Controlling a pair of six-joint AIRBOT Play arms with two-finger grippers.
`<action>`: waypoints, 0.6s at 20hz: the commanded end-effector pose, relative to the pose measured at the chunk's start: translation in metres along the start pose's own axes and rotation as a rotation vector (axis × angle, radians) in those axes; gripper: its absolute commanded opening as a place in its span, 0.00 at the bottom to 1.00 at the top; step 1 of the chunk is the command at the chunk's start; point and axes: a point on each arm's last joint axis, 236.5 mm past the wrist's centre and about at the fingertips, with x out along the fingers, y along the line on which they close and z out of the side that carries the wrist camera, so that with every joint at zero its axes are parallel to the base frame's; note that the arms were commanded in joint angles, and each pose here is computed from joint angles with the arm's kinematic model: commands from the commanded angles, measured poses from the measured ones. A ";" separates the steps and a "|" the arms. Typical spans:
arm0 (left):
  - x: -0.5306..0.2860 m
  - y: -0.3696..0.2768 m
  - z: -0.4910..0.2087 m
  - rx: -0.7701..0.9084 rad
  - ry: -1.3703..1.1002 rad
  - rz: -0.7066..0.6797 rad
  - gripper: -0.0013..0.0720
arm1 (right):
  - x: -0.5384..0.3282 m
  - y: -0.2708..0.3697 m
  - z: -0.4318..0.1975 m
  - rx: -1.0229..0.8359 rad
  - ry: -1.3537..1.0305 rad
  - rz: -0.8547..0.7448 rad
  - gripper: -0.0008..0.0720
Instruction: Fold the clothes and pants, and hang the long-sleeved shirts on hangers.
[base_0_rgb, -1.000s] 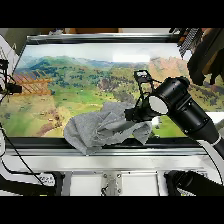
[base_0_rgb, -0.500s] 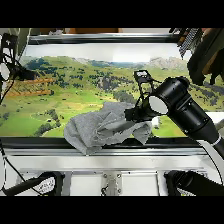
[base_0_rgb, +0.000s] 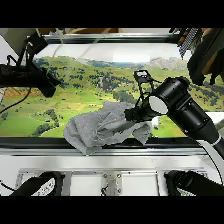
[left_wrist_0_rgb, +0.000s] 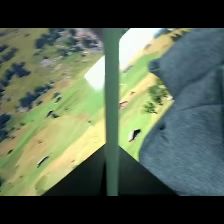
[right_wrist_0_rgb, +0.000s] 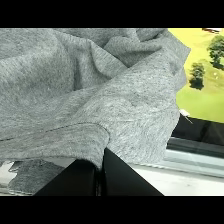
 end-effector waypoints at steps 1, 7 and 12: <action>0.002 -0.065 -0.012 0.133 0.029 -0.324 0.03 | 0.000 0.000 0.000 -0.001 0.001 0.000 0.05; 0.023 -0.067 -0.030 0.090 0.092 -0.431 0.03 | 0.000 0.000 0.000 -0.001 0.001 0.000 0.05; 0.026 -0.068 -0.043 0.122 0.111 -0.493 0.03 | 0.000 0.000 0.000 -0.001 0.001 0.000 0.05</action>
